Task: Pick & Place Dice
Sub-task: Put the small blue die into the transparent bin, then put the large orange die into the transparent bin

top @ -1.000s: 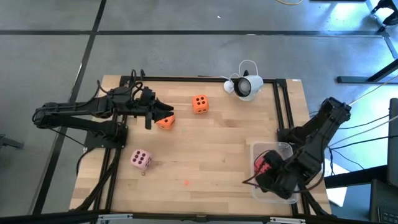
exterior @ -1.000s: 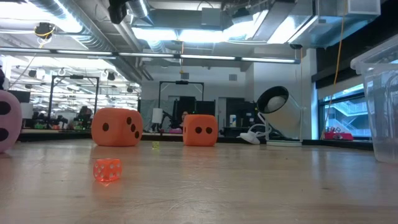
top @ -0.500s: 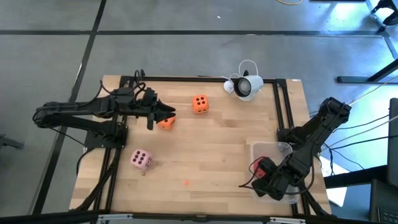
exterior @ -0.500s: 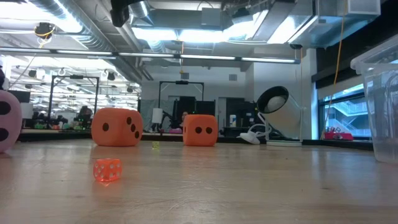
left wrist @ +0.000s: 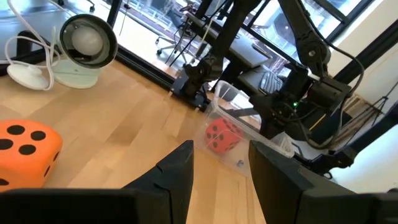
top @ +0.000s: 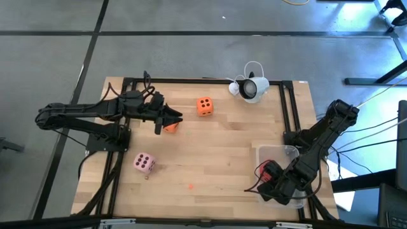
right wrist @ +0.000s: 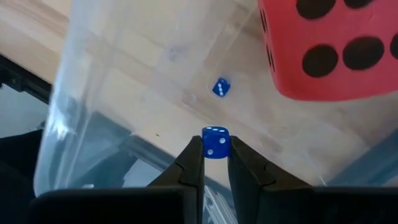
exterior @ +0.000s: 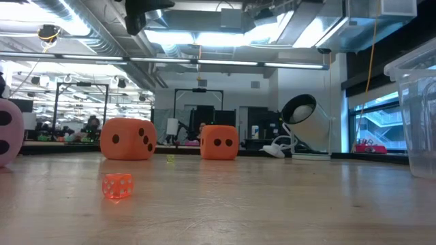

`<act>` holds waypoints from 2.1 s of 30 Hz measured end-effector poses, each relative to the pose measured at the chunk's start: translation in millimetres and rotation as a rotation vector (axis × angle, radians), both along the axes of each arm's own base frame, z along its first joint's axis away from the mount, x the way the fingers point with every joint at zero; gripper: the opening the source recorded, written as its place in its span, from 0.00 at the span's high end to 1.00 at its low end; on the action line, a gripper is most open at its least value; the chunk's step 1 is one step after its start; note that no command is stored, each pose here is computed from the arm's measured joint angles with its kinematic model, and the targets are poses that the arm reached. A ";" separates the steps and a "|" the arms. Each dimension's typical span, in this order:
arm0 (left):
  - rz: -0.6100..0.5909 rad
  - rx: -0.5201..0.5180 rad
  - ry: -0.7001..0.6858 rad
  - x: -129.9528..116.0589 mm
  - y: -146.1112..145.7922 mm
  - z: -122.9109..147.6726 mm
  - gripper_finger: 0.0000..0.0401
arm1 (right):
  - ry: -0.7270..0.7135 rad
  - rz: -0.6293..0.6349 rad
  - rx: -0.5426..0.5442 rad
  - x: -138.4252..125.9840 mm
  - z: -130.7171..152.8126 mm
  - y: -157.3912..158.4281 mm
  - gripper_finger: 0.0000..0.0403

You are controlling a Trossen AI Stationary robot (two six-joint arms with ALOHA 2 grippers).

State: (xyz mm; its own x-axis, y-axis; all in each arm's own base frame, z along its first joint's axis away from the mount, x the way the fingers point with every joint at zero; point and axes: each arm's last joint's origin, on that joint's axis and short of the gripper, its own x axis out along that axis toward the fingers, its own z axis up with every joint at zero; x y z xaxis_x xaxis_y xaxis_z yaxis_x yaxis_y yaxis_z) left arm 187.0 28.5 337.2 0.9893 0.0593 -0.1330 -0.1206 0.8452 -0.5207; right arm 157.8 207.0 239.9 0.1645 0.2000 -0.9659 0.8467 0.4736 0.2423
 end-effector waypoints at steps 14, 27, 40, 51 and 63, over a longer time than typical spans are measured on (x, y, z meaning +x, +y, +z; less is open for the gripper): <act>-0.040 -0.018 -0.003 -0.2 -1.3 0.2 0.63 | -0.010 0.010 -0.008 0.3 -0.1 -0.2 0.88; -0.040 -0.021 -0.003 -0.2 -1.3 0.2 0.63 | 0.045 -0.040 0.000 -2.0 -0.7 -1.7 0.41; -0.040 -0.021 -0.003 -0.2 -1.3 0.2 0.63 | 0.084 -0.061 -0.026 -3.7 -2.2 -5.1 0.23; 0.001 0.060 0.081 -3.5 8.9 24.5 0.63 | -0.074 -0.027 -0.011 -8.3 46.1 -1.6 0.32; -0.076 0.371 0.350 29.5 27.3 56.0 0.63 | -0.627 -0.013 -0.346 5.0 107.9 -10.1 0.38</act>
